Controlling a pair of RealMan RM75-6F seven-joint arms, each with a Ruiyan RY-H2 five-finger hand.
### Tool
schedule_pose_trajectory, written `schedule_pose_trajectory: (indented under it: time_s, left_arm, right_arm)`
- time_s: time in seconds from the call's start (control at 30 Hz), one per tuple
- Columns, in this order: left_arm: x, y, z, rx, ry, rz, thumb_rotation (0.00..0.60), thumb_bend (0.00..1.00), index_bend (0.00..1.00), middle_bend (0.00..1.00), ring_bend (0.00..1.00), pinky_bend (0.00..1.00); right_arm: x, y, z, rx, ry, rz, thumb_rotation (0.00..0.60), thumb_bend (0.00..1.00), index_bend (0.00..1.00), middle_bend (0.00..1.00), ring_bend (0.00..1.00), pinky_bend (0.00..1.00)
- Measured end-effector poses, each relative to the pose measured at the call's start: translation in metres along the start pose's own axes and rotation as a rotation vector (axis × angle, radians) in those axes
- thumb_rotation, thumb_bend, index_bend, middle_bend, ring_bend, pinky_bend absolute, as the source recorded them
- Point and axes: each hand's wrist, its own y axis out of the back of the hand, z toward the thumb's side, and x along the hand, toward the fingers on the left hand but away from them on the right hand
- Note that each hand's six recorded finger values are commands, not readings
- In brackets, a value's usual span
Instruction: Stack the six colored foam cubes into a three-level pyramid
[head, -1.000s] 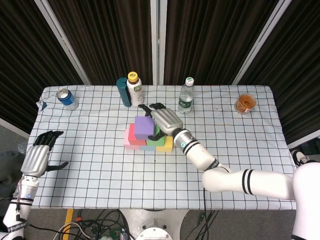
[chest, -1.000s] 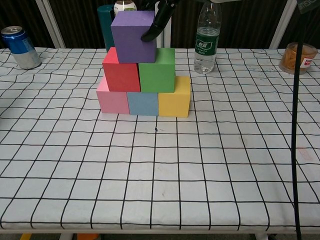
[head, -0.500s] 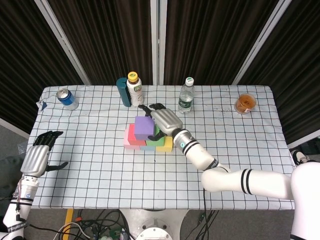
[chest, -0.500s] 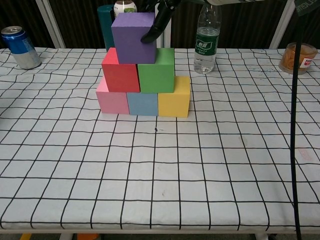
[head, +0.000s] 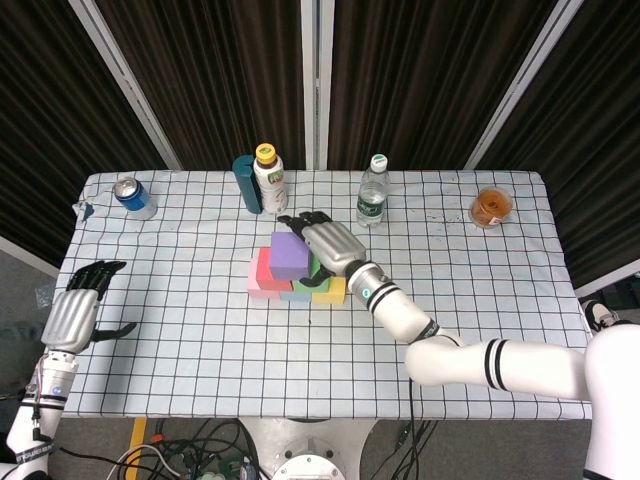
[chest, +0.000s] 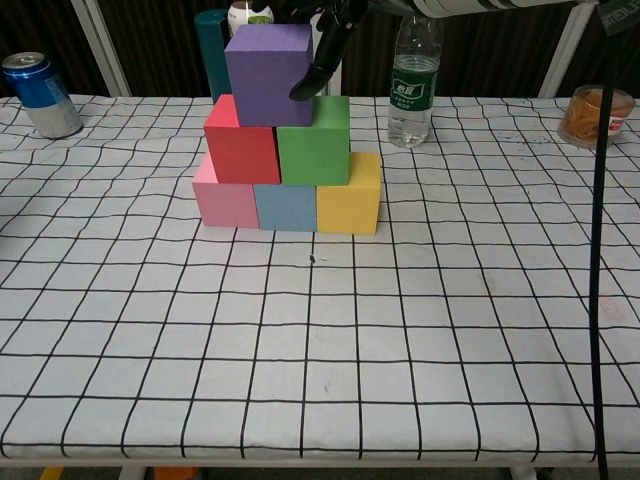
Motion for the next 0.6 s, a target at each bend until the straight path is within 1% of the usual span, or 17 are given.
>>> schedule_pose_trajectory:
  time_s: [0.2, 0.33, 0.43, 0.53, 0.6]
  left_arm:
    - [-0.001, 0.003, -0.003, 0.012, 0.005, 0.008, 0.600, 0.09, 0.14, 0.12, 0.07, 0.10]
    - [-0.002, 0.010, -0.014, 0.021, 0.035, 0.035, 0.600, 0.09, 0.14, 0.12, 0.07, 0.10]
    - [-0.005, 0.013, -0.026, 0.031, 0.076, 0.052, 0.600, 0.09, 0.14, 0.12, 0.07, 0.10]
    - [-0.011, 0.017, -0.041, 0.046, 0.121, 0.074, 0.600, 0.09, 0.15, 0.12, 0.07, 0.10]
    - [-0.015, 0.018, -0.048, 0.061, 0.140, 0.088, 0.600, 0.09, 0.16, 0.12, 0.07, 0.10]
  right_arm:
    - [0.013, 0.011, 0.002, -0.015, 0.020, -0.030, 0.600, 0.12, 0.00, 0.03, 0.00, 0.00]
    - [0.035, 0.026, -0.010, -0.017, 0.021, -0.092, 0.600, 0.12, 0.00, 0.02, 0.00, 0.00]
    - [0.058, 0.038, -0.032, -0.007, -0.001, -0.178, 0.600, 0.12, 0.00, 0.04, 0.00, 0.00]
    - [0.089, 0.047, -0.066, 0.013, -0.046, -0.288, 0.600, 0.14, 0.00, 0.09, 0.00, 0.00]
    - [0.118, 0.047, -0.095, 0.023, -0.090, -0.362, 0.600, 0.15, 0.00, 0.10, 0.00, 0.00]
